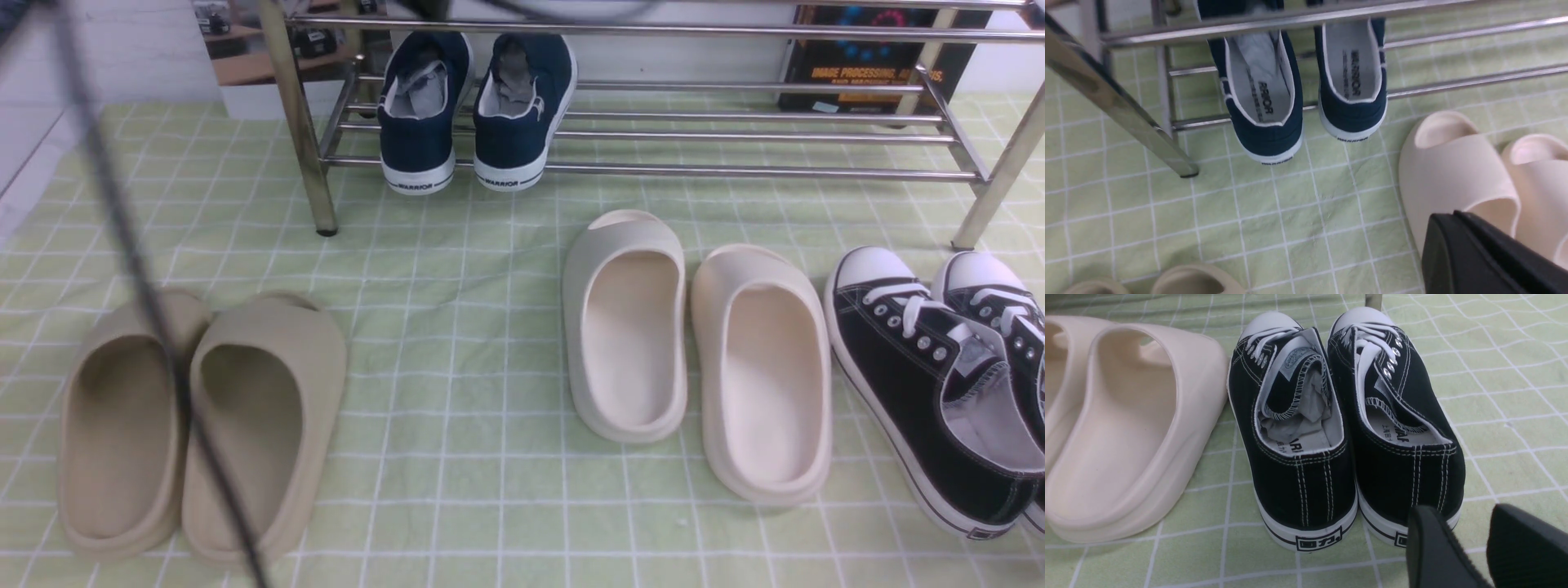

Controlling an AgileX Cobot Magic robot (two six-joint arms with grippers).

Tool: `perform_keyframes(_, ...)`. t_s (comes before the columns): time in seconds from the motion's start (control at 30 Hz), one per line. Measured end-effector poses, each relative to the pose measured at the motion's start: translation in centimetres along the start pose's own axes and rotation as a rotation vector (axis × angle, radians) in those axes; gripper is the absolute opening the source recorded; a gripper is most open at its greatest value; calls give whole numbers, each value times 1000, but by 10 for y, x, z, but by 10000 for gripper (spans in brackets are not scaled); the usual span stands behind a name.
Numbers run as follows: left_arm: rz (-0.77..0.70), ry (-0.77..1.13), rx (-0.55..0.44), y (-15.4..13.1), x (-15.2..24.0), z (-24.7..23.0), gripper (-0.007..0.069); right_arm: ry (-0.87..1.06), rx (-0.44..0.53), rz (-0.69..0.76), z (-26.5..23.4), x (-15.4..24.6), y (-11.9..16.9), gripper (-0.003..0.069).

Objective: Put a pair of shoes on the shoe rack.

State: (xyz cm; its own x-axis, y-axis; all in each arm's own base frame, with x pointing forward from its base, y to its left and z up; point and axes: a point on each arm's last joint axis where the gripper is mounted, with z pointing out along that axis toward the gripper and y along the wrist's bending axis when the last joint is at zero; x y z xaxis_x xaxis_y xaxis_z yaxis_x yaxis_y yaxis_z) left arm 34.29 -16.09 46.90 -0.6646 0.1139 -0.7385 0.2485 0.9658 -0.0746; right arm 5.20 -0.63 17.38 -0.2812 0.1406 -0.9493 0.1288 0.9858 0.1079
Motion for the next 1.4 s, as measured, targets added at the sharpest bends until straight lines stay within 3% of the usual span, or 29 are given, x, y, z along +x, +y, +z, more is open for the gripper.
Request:
perform_keyframes(0.17,-11,-102,11,16,24,-97,-13,0,0,0,0,0,0,239)
perform_keyframes(0.27,-28,-88,0,25,51,-122,-13,0,0,0,0,0,0,239)
perform_keyframes(0.5,-101,-17,-36,49,144,-154,-13,0,0,0,0,0,0,239)
perform_keyframes(0.7,-227,-137,5,72,242,-178,-13,0,0,0,0,0,0,239)
perform_keyframes(0.93,-286,-210,56,86,318,-187,-13,0,0,0,0,0,0,239)
perform_keyframes(1.13,-303,-295,99,92,352,-195,-13,0,0,0,0,0,0,239)
perform_keyframes(1.4,-285,-366,109,92,353,-178,-13,0,0,0,0,0,0,239)
